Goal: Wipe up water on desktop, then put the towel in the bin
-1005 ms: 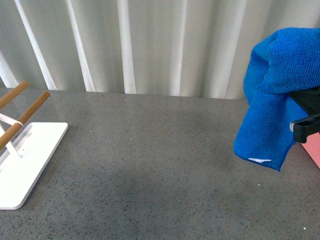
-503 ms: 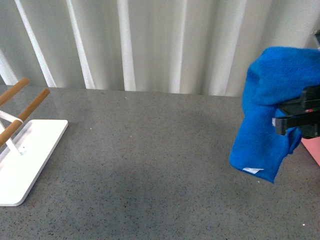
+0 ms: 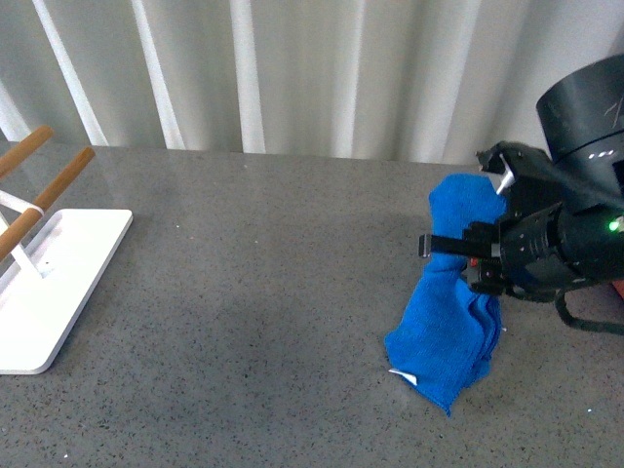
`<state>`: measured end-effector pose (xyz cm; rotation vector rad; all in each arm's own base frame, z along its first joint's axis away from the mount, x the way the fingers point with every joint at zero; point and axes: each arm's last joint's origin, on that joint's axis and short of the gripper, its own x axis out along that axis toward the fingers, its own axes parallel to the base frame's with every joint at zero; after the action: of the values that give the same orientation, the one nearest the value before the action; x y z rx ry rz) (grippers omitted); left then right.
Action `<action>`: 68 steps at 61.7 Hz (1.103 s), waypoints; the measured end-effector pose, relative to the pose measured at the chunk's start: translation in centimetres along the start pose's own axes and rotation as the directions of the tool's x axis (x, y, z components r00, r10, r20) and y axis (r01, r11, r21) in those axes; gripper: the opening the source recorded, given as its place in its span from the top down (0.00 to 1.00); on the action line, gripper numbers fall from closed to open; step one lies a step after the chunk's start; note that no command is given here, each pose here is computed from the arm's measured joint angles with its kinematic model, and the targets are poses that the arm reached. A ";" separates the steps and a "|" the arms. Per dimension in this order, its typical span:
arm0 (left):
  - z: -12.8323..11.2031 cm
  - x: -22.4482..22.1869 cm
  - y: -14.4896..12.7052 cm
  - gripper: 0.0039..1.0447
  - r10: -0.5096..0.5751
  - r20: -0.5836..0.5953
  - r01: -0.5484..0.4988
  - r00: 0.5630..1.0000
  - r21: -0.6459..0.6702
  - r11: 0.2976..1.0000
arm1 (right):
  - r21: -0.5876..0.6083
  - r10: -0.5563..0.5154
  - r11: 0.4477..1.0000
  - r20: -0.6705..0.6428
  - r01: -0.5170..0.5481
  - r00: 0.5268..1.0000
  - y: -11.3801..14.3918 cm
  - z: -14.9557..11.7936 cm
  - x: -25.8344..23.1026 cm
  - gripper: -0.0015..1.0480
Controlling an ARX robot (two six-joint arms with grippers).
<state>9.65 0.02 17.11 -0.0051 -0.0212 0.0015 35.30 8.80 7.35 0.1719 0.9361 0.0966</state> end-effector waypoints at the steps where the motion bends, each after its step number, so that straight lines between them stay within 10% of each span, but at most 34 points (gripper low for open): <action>1: 0.0 0.0 0.0 0.06 0.000 0.000 0.000 1.000 0.000 1.000 | 0.004 -0.010 1.000 -0.008 0.010 1.000 -0.1 -0.3 0.3 0.96; 31: 0.0 0.0 0.0 0.06 0.000 0.000 0.000 1.000 0.000 1.000 | 0.106 -0.073 0.991 -0.056 0.079 0.996 -3.0 -2.8 3.3 0.96; 68: 0.0 0.0 0.0 0.06 0.000 0.000 0.000 1.000 0.000 1.000 | 0.031 -0.131 0.991 0.004 0.130 0.991 -5.0 4.4 7.2 0.96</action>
<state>9.65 0.02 17.11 -0.0047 -0.0212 0.0015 43.10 4.57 3.23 0.1392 0.9408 -0.0394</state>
